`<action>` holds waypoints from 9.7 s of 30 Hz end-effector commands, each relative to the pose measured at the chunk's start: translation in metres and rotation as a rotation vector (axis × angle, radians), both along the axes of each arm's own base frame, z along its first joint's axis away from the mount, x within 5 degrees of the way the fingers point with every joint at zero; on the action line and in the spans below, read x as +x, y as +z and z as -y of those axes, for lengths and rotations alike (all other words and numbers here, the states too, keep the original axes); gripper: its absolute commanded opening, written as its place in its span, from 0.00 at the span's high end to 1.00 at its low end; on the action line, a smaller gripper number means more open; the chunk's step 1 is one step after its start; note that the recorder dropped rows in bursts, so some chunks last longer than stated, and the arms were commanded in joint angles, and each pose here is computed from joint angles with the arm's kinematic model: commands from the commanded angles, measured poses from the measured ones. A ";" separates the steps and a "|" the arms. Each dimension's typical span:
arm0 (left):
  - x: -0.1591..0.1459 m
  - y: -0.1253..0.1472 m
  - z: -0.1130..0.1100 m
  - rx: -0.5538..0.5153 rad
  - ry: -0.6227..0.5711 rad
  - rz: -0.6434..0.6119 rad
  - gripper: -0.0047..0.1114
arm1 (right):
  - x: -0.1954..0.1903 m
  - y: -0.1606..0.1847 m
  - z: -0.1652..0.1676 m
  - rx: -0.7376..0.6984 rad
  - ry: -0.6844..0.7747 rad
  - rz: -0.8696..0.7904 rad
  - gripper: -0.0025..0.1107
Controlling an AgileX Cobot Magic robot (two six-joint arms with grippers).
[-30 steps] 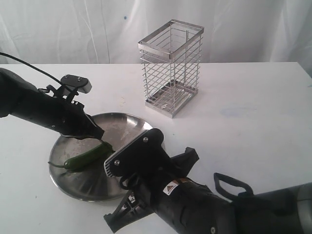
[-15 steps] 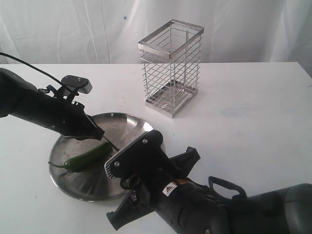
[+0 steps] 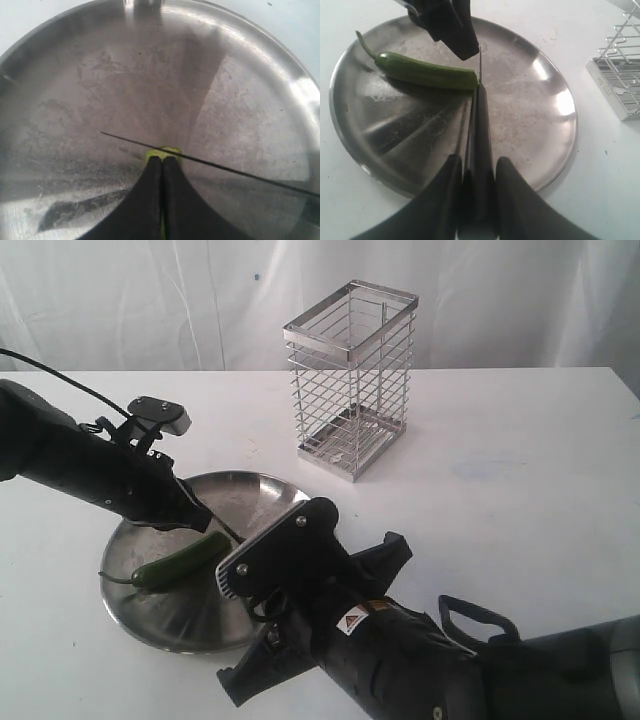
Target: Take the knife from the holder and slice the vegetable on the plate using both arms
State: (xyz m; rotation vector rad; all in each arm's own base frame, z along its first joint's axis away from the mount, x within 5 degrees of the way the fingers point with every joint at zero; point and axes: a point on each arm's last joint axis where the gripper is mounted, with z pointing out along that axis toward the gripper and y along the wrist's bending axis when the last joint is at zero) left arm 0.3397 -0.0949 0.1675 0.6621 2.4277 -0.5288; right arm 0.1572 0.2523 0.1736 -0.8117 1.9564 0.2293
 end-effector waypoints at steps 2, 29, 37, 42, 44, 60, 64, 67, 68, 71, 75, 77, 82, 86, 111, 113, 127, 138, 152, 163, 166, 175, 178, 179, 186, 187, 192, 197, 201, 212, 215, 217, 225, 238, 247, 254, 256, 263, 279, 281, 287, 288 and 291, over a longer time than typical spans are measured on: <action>0.000 0.003 0.002 -0.017 -0.006 -0.003 0.96 | -0.003 0.000 0.000 -0.013 0.033 -0.013 0.98; 0.002 0.016 0.002 -0.040 0.026 0.037 0.96 | -0.003 -0.011 -0.001 -0.049 0.041 -0.036 0.98; 0.004 0.022 0.005 -0.065 -0.005 0.033 0.96 | -0.002 -0.010 -0.001 -0.047 0.032 -0.026 0.98; 0.003 0.020 0.007 -0.075 -0.020 0.014 0.96 | -0.001 -0.013 -0.001 -0.055 0.027 -0.029 0.98; 0.002 0.020 0.007 -0.079 -0.025 0.010 0.96 | 0.001 -0.015 0.000 -0.059 -0.001 -0.019 0.98; 0.002 0.019 0.007 -0.072 -0.029 0.010 0.96 | 0.002 -0.022 -0.008 -0.075 0.029 -0.042 0.98; 0.003 0.013 0.007 -0.069 -0.028 -0.005 0.96 | 0.002 -0.021 -0.008 -0.076 0.031 -0.040 0.98; 0.003 0.012 0.007 -0.067 -0.032 -0.009 0.96 | 0.001 -0.022 -0.008 -0.076 0.032 -0.042 0.98; 0.003 0.012 0.007 -0.068 -0.037 -0.012 0.96 | 0.001 -0.022 -0.008 -0.076 0.032 -0.042 0.98; 0.001 0.012 0.007 -0.048 -0.063 -0.012 0.96 | 0.001 -0.022 -0.008 -0.076 0.032 -0.042 0.98; 0.000 0.012 0.006 -0.038 -0.077 -0.012 0.96 | 0.001 -0.022 -0.008 -0.076 0.032 -0.042 0.98; 0.000 0.012 0.006 -0.037 -0.075 -0.011 0.96 | 0.001 -0.022 -0.008 -0.076 0.032 -0.042 0.98; 0.007 -0.017 0.004 0.003 -0.050 -0.059 0.96 | 0.001 -0.022 -0.009 -0.078 0.038 -0.051 0.98; 0.008 -0.055 0.003 0.036 -0.067 -0.148 0.96 | 0.000 -0.023 -0.009 -0.078 0.041 -0.061 0.98; -0.002 0.046 -0.003 0.054 -0.062 0.149 0.96 | -0.006 -0.035 -0.010 -0.103 0.066 -0.158 0.98; -0.002 0.039 -0.004 0.076 -0.062 0.119 0.96 | -0.003 -0.035 -0.009 -0.098 0.049 -0.160 0.98; 0.002 0.026 -0.005 0.094 -0.044 0.089 0.96 | 0.030 -0.028 -0.016 -0.114 0.077 -0.179 0.98; 0.004 0.024 -0.006 0.102 -0.039 0.094 0.96 | 0.028 -0.047 -0.017 -0.162 0.088 -0.224 0.98; 0.009 0.000 -0.007 0.126 -0.038 0.040 0.96 | 0.028 -0.047 -0.017 -0.162 0.091 -0.230 0.98; 0.013 -0.019 -0.009 0.153 -0.021 0.013 0.96 | 0.028 -0.047 -0.017 -0.162 0.092 -0.231 0.98; 0.013 -0.046 -0.008 0.166 -0.035 -0.062 0.96 | 0.027 -0.048 -0.018 -0.162 0.099 -0.240 0.98; 0.014 -0.007 -0.011 0.178 -0.018 0.070 0.96 | 0.027 -0.042 -0.018 -0.146 0.101 -0.233 0.98; 0.011 0.018 -0.011 0.168 -0.010 0.142 0.96 | 0.027 -0.042 -0.017 -0.150 0.101 -0.228 0.98; 0.009 0.026 -0.011 0.162 -0.012 0.158 0.96 | 0.027 -0.042 -0.017 -0.150 0.101 -0.228 0.98; -0.001 0.049 -0.010 0.148 -0.047 0.193 0.96 | 0.027 -0.042 -0.017 -0.150 0.101 -0.228 0.98; -0.002 0.046 -0.010 0.151 -0.057 0.174 0.96 | 0.027 -0.042 -0.017 -0.150 0.101 -0.228 0.98; -0.006 0.028 -0.013 0.200 -0.086 0.049 0.96 | 0.027 -0.042 -0.017 -0.152 0.092 -0.237 0.98; -0.010 0.021 -0.014 0.223 -0.095 -0.030 0.96 | 0.027 -0.045 -0.012 -0.220 0.089 -0.238 0.98; -0.010 0.021 -0.015 0.224 -0.093 -0.029 0.96 | 0.027 -0.042 -0.007 -0.259 0.067 -0.248 0.98; -0.009 0.021 -0.015 0.226 -0.089 -0.022 0.96 | 0.028 -0.018 -0.001 -0.240 0.035 -0.198 0.98; -0.009 0.021 -0.015 0.224 -0.088 -0.022 0.96 | 0.027 -0.018 -0.003 -0.225 0.039 -0.210 0.98; -0.009 0.021 -0.015 0.224 -0.088 -0.022 0.96 | 0.029 -0.016 -0.004 -0.223 0.030 -0.203 0.98; -0.009 0.021 -0.015 0.225 -0.085 -0.018 0.91 | 0.031 -0.011 -0.009 -0.223 0.047 -0.188 0.98; -0.008 0.021 -0.015 0.226 -0.071 -0.009 0.82 | 0.017 -0.003 -0.017 -0.208 0.095 -0.169 0.98; -0.008 0.021 -0.016 0.230 -0.067 -0.013 0.82 | 0.018 -0.004 -0.015 -0.220 0.078 -0.162 0.98; -0.007 0.021 -0.016 0.230 -0.064 -0.009 0.82 | 0.017 -0.004 -0.015 -0.218 0.084 -0.166 0.98; -0.007 0.021 -0.016 0.230 -0.064 -0.009 0.82 | 0.017 -0.005 -0.015 -0.220 0.084 -0.167 0.98; -0.007 0.021 -0.016 0.231 -0.063 -0.007 0.82 | 0.013 -0.012 -0.009 -0.239 0.083 -0.187 0.98; -0.007 0.021 -0.016 0.231 -0.061 -0.003 0.82 | 0.012 -0.013 -0.010 -0.228 0.090 -0.199 0.98; -0.007 0.021 -0.016 0.230 -0.057 -0.005 0.82 | 0.012 -0.013 -0.009 -0.229 0.088 -0.198 0.98; -0.007 0.021 -0.016 0.229 -0.060 -0.010 0.82 | 0.012 -0.013 -0.009 -0.231 0.085 -0.196 0.98; -0.007 0.021 -0.016 0.226 -0.058 -0.010 0.82 | 0.012 -0.013 -0.009 -0.231 0.085 -0.196 0.98; -0.007 0.022 -0.014 0.185 -0.030 -0.019 0.82 | 0.012 -0.013 -0.009 -0.231 0.085 -0.196 0.98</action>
